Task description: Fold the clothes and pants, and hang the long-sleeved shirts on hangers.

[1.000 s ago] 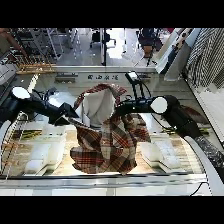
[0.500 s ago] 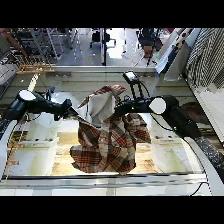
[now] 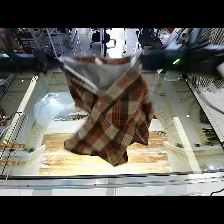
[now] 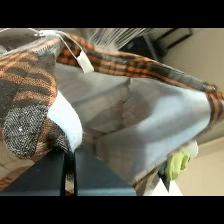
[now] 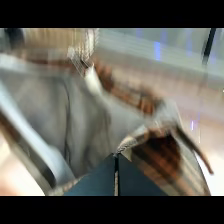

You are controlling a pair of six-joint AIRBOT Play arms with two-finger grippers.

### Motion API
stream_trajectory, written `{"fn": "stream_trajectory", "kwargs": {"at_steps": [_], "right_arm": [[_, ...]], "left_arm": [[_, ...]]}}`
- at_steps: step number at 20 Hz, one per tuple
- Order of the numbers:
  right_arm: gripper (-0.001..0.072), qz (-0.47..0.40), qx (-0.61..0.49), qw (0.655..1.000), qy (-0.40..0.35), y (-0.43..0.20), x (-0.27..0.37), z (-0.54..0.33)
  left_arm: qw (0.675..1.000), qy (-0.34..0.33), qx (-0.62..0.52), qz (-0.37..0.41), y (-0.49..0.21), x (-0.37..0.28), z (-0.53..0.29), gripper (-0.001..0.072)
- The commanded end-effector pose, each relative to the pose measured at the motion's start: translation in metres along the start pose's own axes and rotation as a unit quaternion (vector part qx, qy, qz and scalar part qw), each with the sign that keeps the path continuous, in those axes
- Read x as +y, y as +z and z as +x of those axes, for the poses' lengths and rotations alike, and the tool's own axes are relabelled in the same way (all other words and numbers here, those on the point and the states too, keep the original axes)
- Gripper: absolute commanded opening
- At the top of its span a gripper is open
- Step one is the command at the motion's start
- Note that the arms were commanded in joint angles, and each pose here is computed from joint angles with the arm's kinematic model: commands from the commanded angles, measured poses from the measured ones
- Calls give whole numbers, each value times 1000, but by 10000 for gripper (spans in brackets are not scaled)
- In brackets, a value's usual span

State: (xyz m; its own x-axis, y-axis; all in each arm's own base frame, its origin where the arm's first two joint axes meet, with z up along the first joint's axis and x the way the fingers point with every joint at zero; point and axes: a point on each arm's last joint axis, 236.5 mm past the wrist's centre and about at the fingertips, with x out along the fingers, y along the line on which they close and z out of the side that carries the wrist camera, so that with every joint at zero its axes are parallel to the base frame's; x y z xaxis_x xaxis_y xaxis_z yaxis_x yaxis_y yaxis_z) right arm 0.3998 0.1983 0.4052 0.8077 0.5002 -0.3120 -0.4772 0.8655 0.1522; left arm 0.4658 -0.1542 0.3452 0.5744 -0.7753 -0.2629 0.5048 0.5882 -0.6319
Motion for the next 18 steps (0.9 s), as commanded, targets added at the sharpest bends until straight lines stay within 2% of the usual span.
{"fn": "stream_trajectory", "kwargs": {"at_steps": [1,2,3,4,5,6,7,9,11,13,14,18], "right_arm": [[26,34,-28,999,-4,14,0,-17],[26,43,21,999,-2,-17,-3,3],[26,56,66,996,1,-51,-5,24],[26,70,105,992,7,-81,-5,41],[26,80,135,987,14,-105,-4,53],[26,81,161,983,18,-126,-1,61],[27,68,184,980,26,-145,5,67],[27,38,212,976,39,-168,17,71],[27,19,217,975,40,-175,22,73],[27,10,207,977,41,-171,21,78],[27,8,195,980,37,-166,20,81],[28,1,161,986,35,-151,18,87]], "left_arm": [[999,35,-16,31,-6,-16,-27,27],[998,52,17,10,-32,2,-22,28],[996,68,56,-10,-63,22,-17,85],[992,77,97,-30,-95,38,-13,295],[985,94,138,-51,-125,57,-15,580],[972,122,185,-72,-156,82,-26,648],[958,156,227,-84,-180,105,-44,646],[918,264,274,-111,-206,161,-105,560],[879,384,254,-122,-200,204,-179,560],[819,508,221,-147,-199,226,-269,560],[797,543,203,-169,-201,225,-298,560],[764,582,193,-198,-229,227,-336,541]]}}
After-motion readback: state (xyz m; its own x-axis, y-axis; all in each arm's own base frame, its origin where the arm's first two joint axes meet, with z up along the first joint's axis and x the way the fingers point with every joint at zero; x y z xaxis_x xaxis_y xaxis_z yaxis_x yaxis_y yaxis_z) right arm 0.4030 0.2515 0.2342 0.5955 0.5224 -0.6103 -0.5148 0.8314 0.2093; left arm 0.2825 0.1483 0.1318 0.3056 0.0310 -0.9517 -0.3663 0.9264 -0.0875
